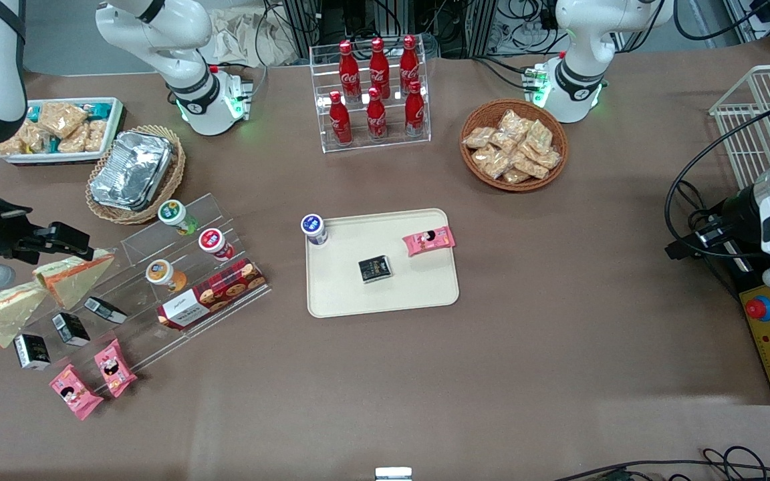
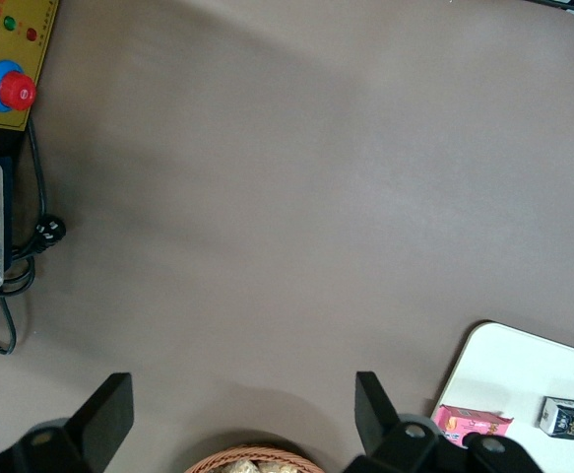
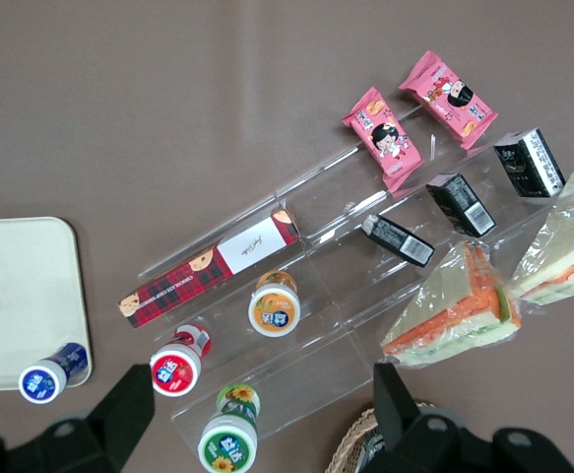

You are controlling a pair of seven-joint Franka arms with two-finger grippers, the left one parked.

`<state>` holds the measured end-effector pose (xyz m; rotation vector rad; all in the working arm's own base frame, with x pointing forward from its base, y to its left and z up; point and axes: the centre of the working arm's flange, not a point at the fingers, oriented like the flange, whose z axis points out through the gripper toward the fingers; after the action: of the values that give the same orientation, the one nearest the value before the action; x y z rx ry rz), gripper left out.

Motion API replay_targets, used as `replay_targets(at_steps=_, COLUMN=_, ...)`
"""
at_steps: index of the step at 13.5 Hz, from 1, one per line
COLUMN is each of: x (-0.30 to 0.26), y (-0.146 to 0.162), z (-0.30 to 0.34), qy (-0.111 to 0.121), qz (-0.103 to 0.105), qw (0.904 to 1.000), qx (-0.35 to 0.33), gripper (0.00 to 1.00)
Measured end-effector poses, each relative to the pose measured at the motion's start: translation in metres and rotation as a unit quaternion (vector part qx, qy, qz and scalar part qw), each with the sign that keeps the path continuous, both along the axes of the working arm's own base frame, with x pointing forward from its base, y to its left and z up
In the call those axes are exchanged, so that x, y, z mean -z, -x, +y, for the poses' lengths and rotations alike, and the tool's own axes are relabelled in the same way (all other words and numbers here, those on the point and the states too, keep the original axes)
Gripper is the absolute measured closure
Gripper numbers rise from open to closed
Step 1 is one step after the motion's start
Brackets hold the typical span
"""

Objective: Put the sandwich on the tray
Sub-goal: 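Move the right gripper over the wrapped triangle sandwiches on the acrylic stand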

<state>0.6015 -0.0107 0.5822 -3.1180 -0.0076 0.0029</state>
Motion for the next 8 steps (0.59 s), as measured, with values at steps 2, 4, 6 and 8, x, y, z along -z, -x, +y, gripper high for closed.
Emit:
replay_targets(at_steps=2, x=0.0001, y=0.0, z=0.0002, qy=0.0, qz=0.0, qw=1.0, qx=0.001, gripper=0.01)
replay_targets(at_steps=4, x=0.0002, y=0.0001, z=-0.0008, qy=0.0, qz=0.001, qw=1.0, qx=0.002, gripper=0.01)
replay_targets(at_steps=6, x=0.0019, y=-0.0005, z=-0.003, qy=0.0, qz=0.002, qw=1.0, qx=0.003, gripper=0.0)
replay_targets(at_steps=8, x=0.0033, y=-0.0013, z=-0.0012, qy=0.0, qz=0.003, qw=1.0, qx=0.002, gripper=0.0)
